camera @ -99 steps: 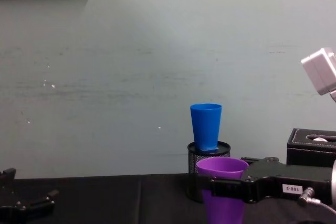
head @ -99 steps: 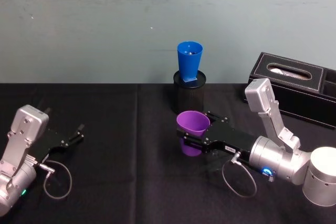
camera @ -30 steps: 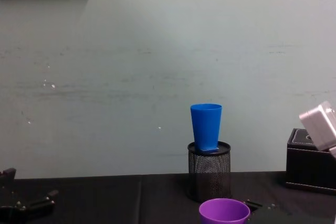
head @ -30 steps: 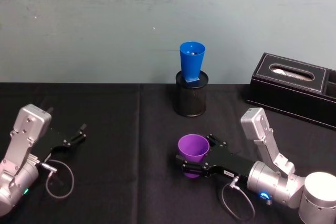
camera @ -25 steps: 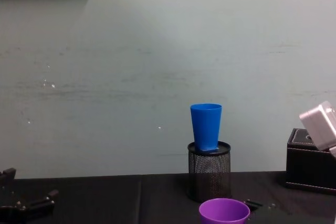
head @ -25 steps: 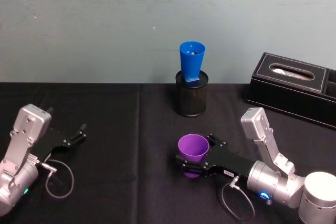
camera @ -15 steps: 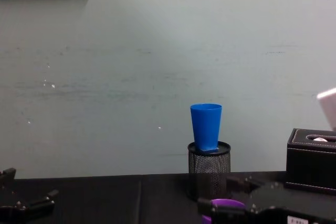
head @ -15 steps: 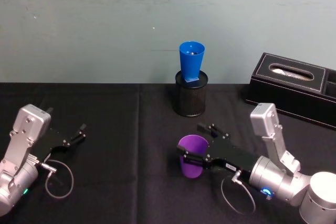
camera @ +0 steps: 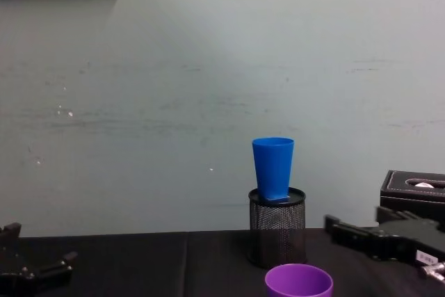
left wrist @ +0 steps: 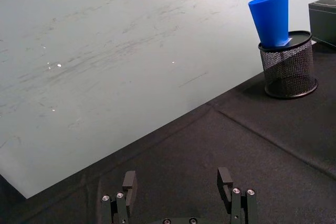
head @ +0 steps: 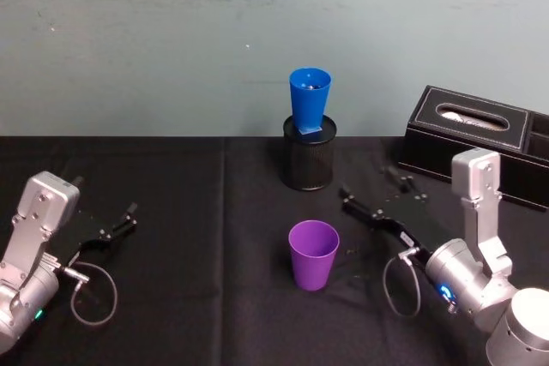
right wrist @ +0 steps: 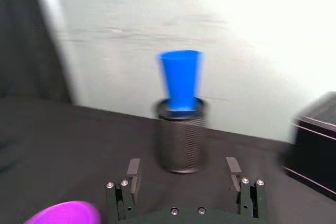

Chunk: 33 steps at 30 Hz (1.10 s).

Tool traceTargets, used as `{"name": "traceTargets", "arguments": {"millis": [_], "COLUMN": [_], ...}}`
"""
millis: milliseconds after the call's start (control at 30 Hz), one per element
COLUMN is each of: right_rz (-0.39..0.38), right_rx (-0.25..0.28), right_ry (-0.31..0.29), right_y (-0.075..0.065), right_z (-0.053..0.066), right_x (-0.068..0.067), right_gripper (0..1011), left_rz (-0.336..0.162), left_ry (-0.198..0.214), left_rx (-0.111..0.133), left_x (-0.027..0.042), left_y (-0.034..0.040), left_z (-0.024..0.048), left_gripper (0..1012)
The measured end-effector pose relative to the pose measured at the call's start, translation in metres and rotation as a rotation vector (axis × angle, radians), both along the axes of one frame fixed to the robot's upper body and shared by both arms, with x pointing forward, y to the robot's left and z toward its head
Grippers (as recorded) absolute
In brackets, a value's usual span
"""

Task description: Pick up one cup with a gripper and tap it against the other cup.

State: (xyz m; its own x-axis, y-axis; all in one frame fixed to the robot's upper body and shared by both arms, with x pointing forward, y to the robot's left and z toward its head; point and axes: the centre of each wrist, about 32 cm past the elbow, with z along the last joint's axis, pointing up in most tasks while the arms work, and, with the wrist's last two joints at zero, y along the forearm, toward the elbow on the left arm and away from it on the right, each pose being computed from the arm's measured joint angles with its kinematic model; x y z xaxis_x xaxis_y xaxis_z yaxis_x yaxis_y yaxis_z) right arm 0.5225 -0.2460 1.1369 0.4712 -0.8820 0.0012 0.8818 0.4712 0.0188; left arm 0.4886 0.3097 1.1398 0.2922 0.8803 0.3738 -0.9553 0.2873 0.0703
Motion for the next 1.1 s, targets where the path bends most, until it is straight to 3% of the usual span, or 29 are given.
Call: {"name": "traceTargets", "arguments": {"millis": [33,167,267,400,1100], "right_rz": [-0.057,-0.164,-0.212,-0.221,-0.216], "right_rx": [0.005,0.005,-0.006,-0.016,-0.014], "right_ry": [0.009,0.049,0.072,0.098,0.085], "right_y": [0.001,0.005,0.008,0.009,0.008], "right_z": [-0.002,-0.008,-0.012,-0.015,-0.013], "right_x": [0.0,0.003,0.006,0.008,0.008], "right_gripper": [1003,1003,1003,1003,1003], "left_rz": [0.0,0.0,0.0,0.0,0.0], "left_ry": [0.0,0.0,0.0,0.0,0.0], "left_rx": [0.0,0.0,0.0,0.0,0.0], "left_x": [0.0,0.0,0.0,0.0,0.0], "left_y": [0.0,0.0,0.0,0.0,0.0], "left_z": [0.0,0.0,0.0,0.0,0.0], "left_gripper": [1005,1005,1005,1005,1005]}}
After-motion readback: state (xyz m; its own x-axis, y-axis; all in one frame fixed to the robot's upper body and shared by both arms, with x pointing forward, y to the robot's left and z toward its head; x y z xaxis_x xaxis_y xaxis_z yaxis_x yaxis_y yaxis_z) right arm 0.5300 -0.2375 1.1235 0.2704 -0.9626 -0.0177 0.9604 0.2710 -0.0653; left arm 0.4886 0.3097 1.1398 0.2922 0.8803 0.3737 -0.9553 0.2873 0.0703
